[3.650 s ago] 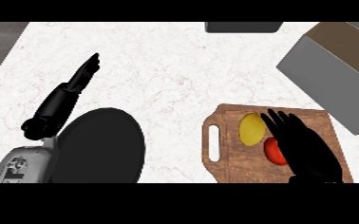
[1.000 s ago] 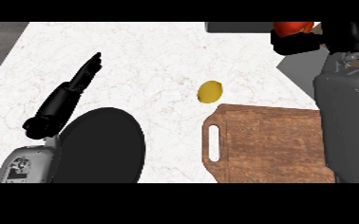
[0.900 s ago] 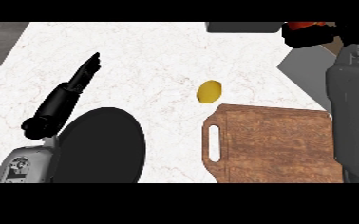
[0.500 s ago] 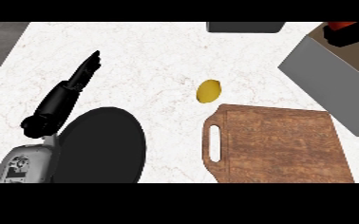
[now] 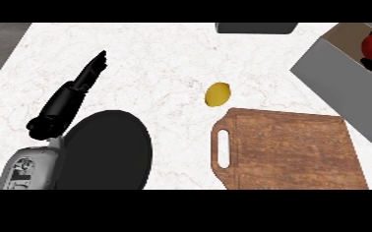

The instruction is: Pick the tomato from the cutting board and place it in the cardboard box

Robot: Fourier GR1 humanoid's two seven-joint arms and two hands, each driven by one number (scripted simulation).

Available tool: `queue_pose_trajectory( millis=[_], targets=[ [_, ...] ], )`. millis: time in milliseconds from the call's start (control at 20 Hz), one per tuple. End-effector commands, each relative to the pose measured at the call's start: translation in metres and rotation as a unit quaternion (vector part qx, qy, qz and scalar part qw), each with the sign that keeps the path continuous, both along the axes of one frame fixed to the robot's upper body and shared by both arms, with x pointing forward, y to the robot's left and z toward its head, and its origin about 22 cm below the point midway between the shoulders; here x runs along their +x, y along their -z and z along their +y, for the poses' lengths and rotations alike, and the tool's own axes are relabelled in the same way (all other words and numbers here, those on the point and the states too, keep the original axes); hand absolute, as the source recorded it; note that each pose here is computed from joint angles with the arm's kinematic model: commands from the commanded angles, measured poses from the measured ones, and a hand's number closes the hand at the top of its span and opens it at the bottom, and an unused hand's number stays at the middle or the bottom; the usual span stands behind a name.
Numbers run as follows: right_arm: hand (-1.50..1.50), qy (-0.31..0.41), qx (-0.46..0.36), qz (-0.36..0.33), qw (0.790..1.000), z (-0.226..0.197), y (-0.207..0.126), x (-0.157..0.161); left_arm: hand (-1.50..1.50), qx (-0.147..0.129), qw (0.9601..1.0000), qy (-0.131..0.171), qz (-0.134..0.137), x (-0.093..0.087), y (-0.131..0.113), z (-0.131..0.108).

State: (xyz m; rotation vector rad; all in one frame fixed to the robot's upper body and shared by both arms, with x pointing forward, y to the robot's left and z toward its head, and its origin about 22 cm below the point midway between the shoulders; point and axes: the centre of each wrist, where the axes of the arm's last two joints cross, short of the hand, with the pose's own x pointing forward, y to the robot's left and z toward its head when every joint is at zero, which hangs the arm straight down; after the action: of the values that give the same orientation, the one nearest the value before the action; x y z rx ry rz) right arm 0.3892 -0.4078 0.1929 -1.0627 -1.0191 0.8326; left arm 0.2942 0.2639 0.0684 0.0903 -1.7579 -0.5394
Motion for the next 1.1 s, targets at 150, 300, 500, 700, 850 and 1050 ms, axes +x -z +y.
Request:
queue_pose_trajectory(
  millis=[150, 300, 500, 700, 850, 1050],
  targets=[
    [-1.5, -0.038, 0.046, 0.102, 0.993, -0.048, 0.011, -0.012, 0.0, 0.005, 1.0, 0.005, 0.001, -0.009, 0.007, 0.018],
    [-1.5, -0.094, 0.066, 0.082, 0.99, -0.037, 0.02, -0.005, 0.0, 0.003, 1.0, 0.003, -0.003, 0.004, 0.01, -0.013],
    [-1.5, -0.114, 0.137, -0.029, 0.983, -0.059, 0.007, -0.013, 0.0, -0.002, 1.0, 0.001, -0.001, -0.004, -0.005, 0.007],
    [-1.5, -0.094, 0.35, -0.208, 0.909, -0.047, 0.007, 0.001, 0.0, -0.001, 1.0, -0.004, 0.008, -0.003, 0.002, 0.002],
    [-1.5, -0.035, 0.441, -0.249, 0.861, -0.059, 0.014, -0.004, 0.0, -0.002, 1.0, -0.009, 0.0, 0.002, 0.0, -0.001],
    [-1.5, 0.036, 0.482, -0.281, 0.829, -0.093, 0.007, -0.024, 0.0, 0.004, 1.0, 0.0, -0.009, -0.001, -0.005, 0.007]
  ],
)
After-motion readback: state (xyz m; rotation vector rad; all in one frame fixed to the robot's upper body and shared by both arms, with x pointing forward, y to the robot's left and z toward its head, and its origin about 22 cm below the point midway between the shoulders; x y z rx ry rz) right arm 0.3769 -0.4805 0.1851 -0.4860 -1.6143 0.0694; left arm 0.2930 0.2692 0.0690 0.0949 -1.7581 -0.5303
